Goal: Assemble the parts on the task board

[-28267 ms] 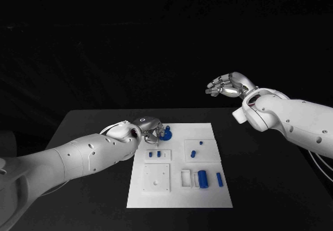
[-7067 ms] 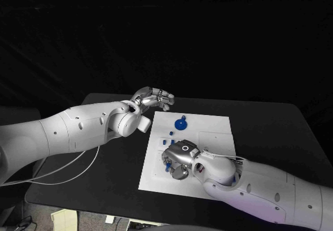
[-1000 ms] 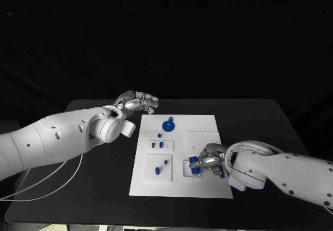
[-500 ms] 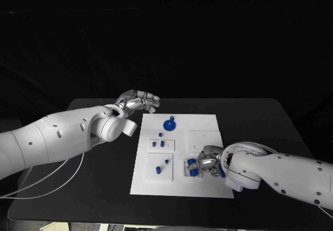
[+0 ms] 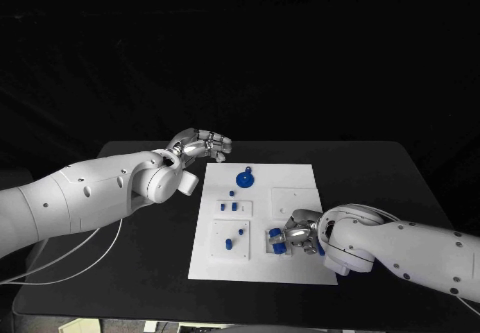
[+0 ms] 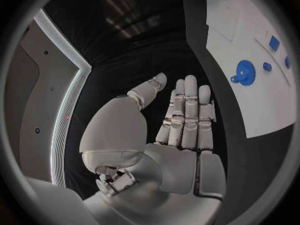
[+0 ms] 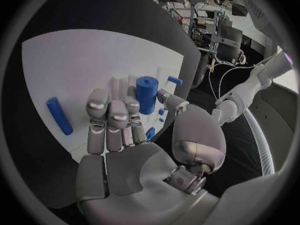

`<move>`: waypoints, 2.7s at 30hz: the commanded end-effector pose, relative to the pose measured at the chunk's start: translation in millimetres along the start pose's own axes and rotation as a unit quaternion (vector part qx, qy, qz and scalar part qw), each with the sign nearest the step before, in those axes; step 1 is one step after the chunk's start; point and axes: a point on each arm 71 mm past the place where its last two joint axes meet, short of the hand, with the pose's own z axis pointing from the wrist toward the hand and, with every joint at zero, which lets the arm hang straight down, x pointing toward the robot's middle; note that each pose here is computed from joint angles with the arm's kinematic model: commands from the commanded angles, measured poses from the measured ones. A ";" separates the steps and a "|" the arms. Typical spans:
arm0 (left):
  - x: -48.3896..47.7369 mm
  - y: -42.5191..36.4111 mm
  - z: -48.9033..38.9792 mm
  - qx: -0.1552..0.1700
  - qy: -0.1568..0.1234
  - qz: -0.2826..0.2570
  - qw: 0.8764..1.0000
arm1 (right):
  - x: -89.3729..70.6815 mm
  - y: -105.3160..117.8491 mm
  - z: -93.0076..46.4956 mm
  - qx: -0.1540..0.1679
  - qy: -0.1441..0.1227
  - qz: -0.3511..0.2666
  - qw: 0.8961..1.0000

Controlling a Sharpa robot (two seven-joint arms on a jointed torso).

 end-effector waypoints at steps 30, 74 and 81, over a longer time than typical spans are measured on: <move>0.7 -0.9 -0.3 0.002 0.006 -0.005 1.000 | 7.3 -5.0 -12.0 -0.060 0.035 -0.017 0.997; -2.7 -0.3 -1.6 0.002 0.001 -0.003 1.000 | 10.1 -4.1 -5.7 -0.043 0.048 -0.046 0.997; -2.7 -0.4 -1.8 0.002 0.001 -0.003 1.000 | 9.9 -5.7 -7.0 -0.044 0.048 -0.045 0.997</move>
